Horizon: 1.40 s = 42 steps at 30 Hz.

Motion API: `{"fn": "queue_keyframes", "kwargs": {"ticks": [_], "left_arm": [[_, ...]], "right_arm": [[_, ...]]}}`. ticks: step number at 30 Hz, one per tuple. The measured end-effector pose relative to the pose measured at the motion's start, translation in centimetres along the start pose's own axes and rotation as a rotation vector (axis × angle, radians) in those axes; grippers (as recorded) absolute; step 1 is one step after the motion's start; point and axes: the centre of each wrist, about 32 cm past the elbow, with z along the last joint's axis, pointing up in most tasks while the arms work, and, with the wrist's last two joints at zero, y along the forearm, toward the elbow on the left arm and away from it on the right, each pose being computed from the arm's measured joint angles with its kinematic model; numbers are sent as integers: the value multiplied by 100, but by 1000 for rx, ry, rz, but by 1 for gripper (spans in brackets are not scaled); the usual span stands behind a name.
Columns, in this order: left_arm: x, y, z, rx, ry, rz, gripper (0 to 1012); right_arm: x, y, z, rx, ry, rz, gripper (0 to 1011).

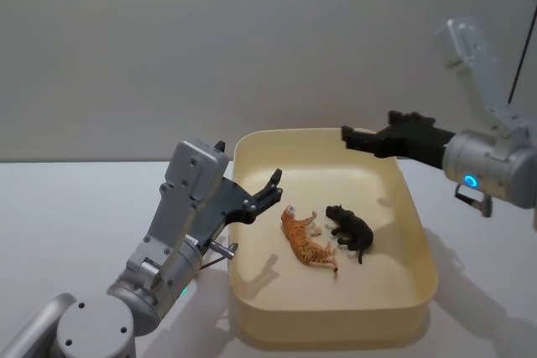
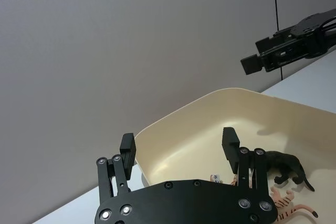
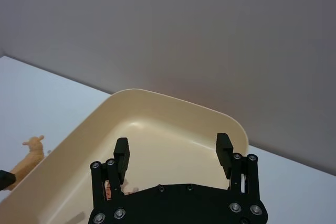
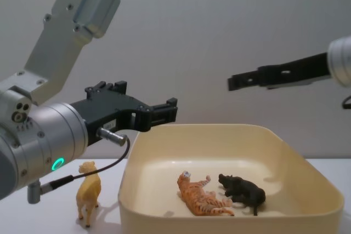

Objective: Pick up the toy alternately with two hands and place it into the central storage box.

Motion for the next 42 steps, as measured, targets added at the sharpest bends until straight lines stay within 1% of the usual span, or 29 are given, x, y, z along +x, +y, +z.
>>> {"fn": "queue_keyframes", "kwargs": {"ticks": [4, 10, 13, 14, 17, 18, 19, 22, 23, 26, 28, 30, 32, 33, 38, 39, 42], "left_arm": [[1, 0, 0, 0, 0, 0, 1001], [10, 22, 3, 14, 5, -3, 1001], [21, 52, 13, 31, 13, -5, 1002], [27, 71, 19, 44, 20, -5, 1001], [34, 107, 26, 63, 29, -5, 1002], [41, 139, 31, 80, 37, 0, 1001], [43, 153, 34, 88, 40, 3, 1001], [51, 220, 42, 117, 57, 19, 1001], [56, 251, 44, 133, 67, 32, 1001], [62, 303, 49, 151, 80, 50, 1001], [67, 347, 52, 168, 97, 73, 1001], [72, 379, 56, 177, 109, 90, 1001], [82, 435, 58, 190, 134, 122, 1001], [82, 435, 58, 190, 134, 122, 1001], [114, 523, 75, 210, 176, 167, 1001], [114, 523, 75, 210, 176, 167, 1001], [137, 558, 92, 231, 191, 175, 1001]], "right_arm": [[37, -73, -15, 12, -10, -46, 1003], [60, -126, -27, 21, -17, -79, 1003], [70, -148, -33, 24, -21, -94, 1003], [75, -158, -34, 26, -22, -100, 1003], [80, -170, -37, 28, -24, -107, 1003], [83, -177, -38, 29, -25, -111, 1003], [85, -180, -38, 30, -25, -114, 1002], [88, -191, -40, 32, -27, -120, 1003], [90, -193, -41, 32, -27, -121, 1003], [93, -201, -42, 34, -28, -126, 1003], [95, -205, -42, 34, -29, -129, 1003], [97, -209, -44, 35, -29, -131, 1003], [98, -213, -45, 35, -30, -134, 1003], [99, -214, -45, 35, -30, -134, 1003], [100, -219, -46, 36, -31, -137, 1003], [100, -220, -46, 36, -31, -138, 1003], [101, -222, -46, 37, -31, -140, 1003]]}}
